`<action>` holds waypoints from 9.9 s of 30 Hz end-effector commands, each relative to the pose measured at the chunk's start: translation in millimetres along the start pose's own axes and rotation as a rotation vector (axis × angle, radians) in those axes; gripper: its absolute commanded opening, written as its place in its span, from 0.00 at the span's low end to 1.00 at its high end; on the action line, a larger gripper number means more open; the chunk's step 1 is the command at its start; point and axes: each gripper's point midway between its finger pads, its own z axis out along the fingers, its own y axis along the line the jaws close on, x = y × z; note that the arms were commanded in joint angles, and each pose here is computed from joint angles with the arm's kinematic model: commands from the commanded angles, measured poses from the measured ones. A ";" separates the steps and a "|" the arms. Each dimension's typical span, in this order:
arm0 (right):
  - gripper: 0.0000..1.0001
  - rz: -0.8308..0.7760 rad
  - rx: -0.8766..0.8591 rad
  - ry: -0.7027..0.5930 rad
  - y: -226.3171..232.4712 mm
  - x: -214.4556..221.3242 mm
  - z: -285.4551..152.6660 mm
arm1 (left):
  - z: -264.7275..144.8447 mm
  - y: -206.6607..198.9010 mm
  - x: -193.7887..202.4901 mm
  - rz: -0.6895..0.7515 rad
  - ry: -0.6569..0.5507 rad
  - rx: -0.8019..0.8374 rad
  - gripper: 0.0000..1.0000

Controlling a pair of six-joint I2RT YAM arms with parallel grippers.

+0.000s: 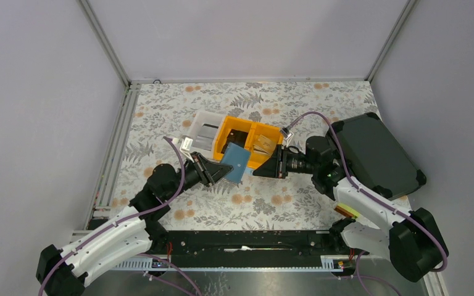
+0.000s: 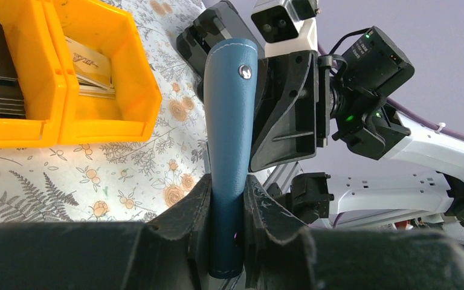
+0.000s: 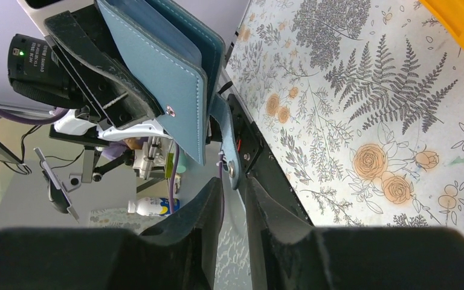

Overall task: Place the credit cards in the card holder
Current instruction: Close the card holder at the center of the board.

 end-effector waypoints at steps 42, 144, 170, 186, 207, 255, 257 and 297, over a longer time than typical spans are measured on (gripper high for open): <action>0.00 -0.096 -0.035 -0.037 32.5 -24.7 26.7 | 2.0 12.6 -11.1 0.089 -0.058 -0.056 0.00; 0.00 -0.156 -0.116 -0.040 47.7 -23.1 55.7 | 7.8 38.5 18.3 0.075 0.064 -0.173 0.00; 0.83 -0.183 0.068 -0.116 2.0 -19.2 35.1 | -1.4 6.2 9.5 0.023 -0.035 0.022 0.01; 0.09 -0.209 -0.271 -0.060 59.3 -28.3 41.3 | -12.1 -19.5 30.1 -0.086 0.034 0.208 0.26; 0.00 -0.344 -0.279 0.148 74.9 -11.8 9.2 | -13.2 -54.3 35.7 0.110 0.439 0.241 0.65; 0.38 -0.338 -0.064 -0.003 42.3 -26.9 18.6 | -1.3 -11.9 -18.6 0.201 0.302 0.045 0.00; 0.36 -0.335 -0.071 0.005 42.6 -25.1 20.3 | -1.4 -10.8 -18.6 0.201 0.303 0.040 0.00; 0.00 -0.489 -0.111 0.011 62.6 -15.1 61.4 | 4.5 12.9 -0.3 0.144 0.387 -0.044 0.00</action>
